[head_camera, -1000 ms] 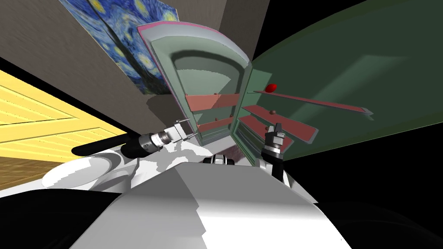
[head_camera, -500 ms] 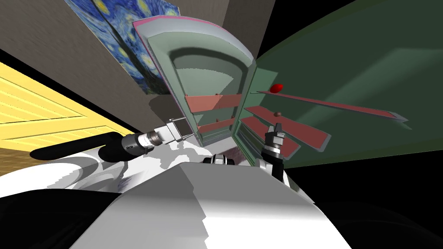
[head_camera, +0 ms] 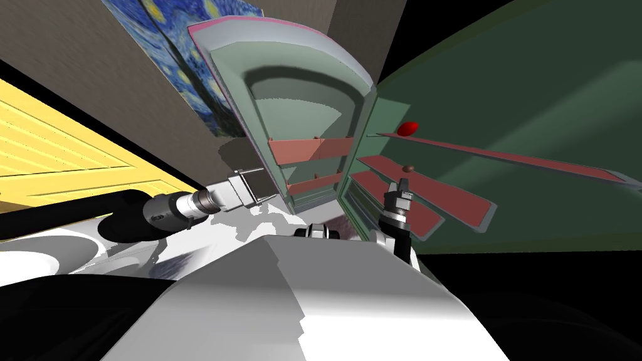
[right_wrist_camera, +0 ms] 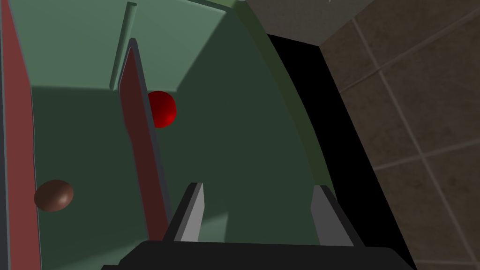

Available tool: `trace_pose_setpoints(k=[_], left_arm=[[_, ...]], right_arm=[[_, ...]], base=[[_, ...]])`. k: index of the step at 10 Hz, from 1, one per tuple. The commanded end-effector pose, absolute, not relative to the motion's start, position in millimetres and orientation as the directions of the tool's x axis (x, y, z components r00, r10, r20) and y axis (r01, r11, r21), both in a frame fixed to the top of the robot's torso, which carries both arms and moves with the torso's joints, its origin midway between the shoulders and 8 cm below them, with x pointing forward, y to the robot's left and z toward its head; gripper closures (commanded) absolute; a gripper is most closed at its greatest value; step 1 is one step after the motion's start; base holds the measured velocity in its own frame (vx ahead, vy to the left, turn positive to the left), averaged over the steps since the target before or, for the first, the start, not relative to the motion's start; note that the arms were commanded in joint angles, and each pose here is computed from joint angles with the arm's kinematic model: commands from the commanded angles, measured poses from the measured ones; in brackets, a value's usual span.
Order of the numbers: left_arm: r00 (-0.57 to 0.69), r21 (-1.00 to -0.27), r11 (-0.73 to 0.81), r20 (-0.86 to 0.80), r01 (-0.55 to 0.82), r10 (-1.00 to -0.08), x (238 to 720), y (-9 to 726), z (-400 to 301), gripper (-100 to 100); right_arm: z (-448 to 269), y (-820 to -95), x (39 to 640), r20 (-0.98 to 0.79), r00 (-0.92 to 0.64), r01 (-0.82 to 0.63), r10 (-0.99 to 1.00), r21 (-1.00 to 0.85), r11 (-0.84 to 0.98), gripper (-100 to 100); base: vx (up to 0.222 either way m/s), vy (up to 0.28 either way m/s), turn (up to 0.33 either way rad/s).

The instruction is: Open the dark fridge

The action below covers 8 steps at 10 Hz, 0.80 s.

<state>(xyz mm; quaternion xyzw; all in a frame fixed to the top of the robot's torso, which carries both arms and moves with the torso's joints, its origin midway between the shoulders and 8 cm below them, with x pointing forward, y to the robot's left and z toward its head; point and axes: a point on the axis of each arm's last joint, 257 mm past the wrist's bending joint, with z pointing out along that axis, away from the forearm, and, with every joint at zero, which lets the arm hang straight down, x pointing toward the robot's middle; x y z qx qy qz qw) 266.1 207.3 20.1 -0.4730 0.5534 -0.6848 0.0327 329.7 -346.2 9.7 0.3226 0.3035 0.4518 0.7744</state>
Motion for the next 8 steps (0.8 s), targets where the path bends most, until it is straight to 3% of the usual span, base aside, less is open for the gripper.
trace_pose_setpoints(k=[1,2,3,8], left_arm=[[-0.561,-0.792,-0.367,0.607,-0.489,-0.563,251.6,209.5,30.8,-100],[-0.558,-0.791,-0.374,0.609,-0.485,-0.564,254.8,209.7,29.1,-100],[-0.558,-0.790,-0.372,0.609,-0.487,-0.564,254.0,209.7,29.2,0],[-0.558,-0.790,-0.372,0.609,-0.487,-0.564,254.0,209.7,29.2,0]], right_arm=[[9.6,-346.2,329.7,-0.179,0.407,-0.504,0.896,0.774,0.384,0],[9.6,-346.2,329.7,-0.179,0.407,-0.504,0.896,0.774,0.384,0],[9.7,-346.1,329.7,-0.179,0.407,-0.504,0.896,0.774,0.384,0],[9.7,-346.1,329.7,-0.179,0.407,-0.504,0.896,0.774,0.384,0]], base=[[0.068,-0.038,0.114],[0.031,-0.019,0.025],[0.006,-0.004,-0.004],[0.000,0.000,0.000]])
